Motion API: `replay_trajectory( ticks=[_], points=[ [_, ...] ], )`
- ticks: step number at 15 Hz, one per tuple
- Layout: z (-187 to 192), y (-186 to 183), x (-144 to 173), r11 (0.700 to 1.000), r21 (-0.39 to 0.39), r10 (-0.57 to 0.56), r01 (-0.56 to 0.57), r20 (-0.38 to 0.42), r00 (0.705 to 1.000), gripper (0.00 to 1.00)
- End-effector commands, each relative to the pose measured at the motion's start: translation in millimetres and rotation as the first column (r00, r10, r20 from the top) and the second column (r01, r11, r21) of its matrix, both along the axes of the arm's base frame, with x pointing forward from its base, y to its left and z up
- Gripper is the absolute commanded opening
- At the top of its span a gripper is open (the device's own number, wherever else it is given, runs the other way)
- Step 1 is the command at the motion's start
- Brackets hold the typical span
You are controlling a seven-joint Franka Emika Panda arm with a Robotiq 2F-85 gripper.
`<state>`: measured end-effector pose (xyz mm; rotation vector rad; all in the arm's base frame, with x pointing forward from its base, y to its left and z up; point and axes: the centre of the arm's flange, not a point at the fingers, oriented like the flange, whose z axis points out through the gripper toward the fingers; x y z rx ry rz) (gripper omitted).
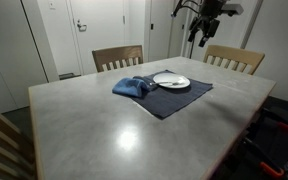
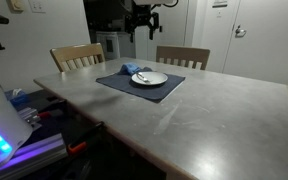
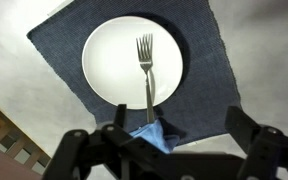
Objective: Take the fork off the plate then use the towel to wipe the plate
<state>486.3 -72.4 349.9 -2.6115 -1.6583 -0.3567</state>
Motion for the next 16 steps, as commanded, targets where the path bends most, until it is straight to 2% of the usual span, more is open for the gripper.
replay_trajectory(
  ticks=[1, 8, 11, 16],
  points=[
    [-26.7, 6.2, 38.5, 0.998, 0.005, 0.056, -0.057, 0.008, 0.998, 1.00],
    [-68.7, 27.3, 71.4, 0.992, 0.025, 0.125, -0.124, -0.032, 0.992, 1.00],
    [-92.0, 37.6, 75.2, 0.987, 0.047, 0.154, -0.151, -0.065, 0.986, 1.00],
    [-128.8, 57.4, 62.9, 0.982, 0.070, 0.181, -0.173, -0.136, 0.974, 1.00]
  ],
)
